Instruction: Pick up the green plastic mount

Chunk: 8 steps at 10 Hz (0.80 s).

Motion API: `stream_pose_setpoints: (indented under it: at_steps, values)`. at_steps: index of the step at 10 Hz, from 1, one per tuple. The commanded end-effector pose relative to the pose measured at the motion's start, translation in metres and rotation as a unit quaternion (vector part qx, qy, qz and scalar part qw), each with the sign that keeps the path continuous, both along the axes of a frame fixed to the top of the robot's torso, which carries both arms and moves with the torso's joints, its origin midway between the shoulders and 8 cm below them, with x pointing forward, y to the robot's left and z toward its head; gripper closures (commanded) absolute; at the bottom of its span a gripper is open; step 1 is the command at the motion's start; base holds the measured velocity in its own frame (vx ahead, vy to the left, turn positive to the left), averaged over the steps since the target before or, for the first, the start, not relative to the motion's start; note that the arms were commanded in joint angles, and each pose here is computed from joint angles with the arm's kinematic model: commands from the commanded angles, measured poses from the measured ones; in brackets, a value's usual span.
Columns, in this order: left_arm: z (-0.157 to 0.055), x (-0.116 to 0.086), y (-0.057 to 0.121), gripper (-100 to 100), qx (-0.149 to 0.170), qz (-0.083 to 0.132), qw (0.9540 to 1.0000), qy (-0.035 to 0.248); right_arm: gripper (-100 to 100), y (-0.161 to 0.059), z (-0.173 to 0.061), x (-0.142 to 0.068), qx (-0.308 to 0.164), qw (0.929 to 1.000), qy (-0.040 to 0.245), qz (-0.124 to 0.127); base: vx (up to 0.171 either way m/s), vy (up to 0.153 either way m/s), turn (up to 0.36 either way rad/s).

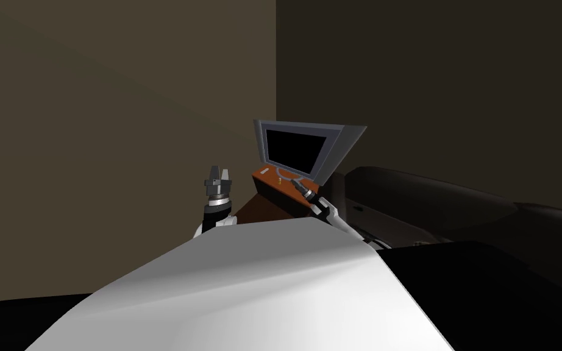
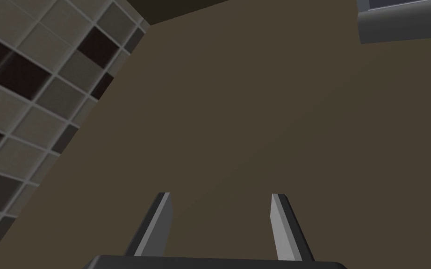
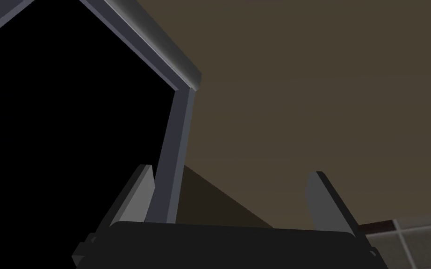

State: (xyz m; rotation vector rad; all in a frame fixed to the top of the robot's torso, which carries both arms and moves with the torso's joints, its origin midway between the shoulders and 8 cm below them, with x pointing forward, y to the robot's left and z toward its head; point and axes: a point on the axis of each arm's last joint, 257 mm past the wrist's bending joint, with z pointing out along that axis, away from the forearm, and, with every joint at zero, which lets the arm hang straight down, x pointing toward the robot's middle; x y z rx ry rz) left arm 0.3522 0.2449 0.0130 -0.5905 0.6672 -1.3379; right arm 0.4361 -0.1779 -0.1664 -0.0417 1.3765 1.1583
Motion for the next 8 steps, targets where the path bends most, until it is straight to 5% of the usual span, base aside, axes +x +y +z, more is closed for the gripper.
stream_pose_setpoints:
  at_steps: [1, 8]
  values:
    - [0.0, 0.0, 0.0, 0, 0.0, 0.0, 1.0, 0.0, -100, -0.003, -0.021, 0.002, -0.043, 0.9991, 0.007, 0.005, 0.013, -0.016, 0.124]
    - [0.0, 0.0, 0.0, 0, 0.0, 0.0, 1.0, 0.0, -100, -0.046, -0.106, 0.006, -0.169, 0.9838, 0.061, -0.007, 0.017, -0.025, 0.12]
